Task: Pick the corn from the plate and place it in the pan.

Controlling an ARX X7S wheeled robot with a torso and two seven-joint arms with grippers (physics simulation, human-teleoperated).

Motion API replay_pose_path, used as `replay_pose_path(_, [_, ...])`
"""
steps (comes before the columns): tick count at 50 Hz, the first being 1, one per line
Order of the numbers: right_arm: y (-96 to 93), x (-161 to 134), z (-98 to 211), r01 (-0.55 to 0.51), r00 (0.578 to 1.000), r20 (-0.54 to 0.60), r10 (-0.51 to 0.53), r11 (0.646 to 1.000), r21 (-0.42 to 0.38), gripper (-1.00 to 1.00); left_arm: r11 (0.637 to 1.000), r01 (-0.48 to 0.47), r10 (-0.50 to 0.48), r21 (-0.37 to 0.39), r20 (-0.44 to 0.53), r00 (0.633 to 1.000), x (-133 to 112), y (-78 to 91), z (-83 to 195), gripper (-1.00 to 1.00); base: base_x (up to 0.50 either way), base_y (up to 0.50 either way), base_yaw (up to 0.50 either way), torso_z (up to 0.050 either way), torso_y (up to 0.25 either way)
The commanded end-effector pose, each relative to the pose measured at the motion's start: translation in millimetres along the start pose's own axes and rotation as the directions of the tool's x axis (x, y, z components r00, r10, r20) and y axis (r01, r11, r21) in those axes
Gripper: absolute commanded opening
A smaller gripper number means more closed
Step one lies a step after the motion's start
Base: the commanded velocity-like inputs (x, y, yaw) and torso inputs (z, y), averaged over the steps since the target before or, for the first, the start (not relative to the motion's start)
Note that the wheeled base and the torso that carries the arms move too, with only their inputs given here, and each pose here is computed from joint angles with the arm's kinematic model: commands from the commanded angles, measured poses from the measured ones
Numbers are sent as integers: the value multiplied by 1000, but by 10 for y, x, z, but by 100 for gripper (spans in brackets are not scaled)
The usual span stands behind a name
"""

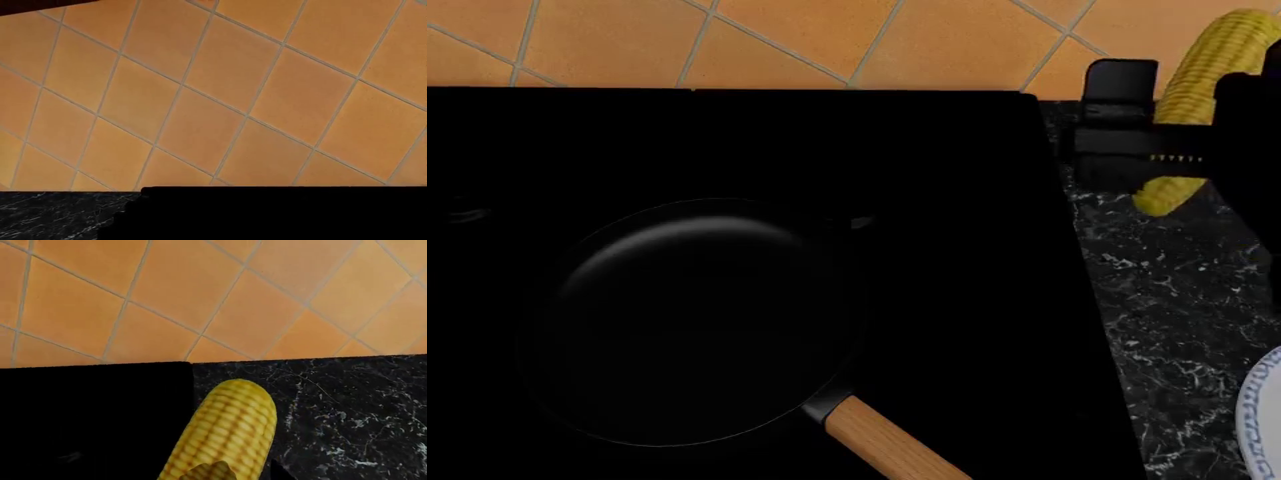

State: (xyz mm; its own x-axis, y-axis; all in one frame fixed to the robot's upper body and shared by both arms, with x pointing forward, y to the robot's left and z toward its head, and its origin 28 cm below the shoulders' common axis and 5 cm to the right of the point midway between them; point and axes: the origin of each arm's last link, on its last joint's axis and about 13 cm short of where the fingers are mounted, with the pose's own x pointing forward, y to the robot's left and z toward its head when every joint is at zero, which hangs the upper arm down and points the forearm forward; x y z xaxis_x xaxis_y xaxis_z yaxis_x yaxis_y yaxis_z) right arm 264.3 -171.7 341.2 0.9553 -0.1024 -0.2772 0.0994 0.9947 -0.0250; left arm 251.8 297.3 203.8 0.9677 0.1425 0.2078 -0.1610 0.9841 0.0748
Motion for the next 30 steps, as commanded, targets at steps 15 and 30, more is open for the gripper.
replay_pose_path(15, [612,237,-8,-220,975,-20,219,971,-92,-100,1000,1,-1,8,1,1000,8,-15,28,100,0,0,0,0,1])
replay_pose_path(30, [889,300,-60,-326,945,-59,321,939,-110,-100,1000,-4,4,9,1,1000,5,8,25,100,0,0,0,0,0])
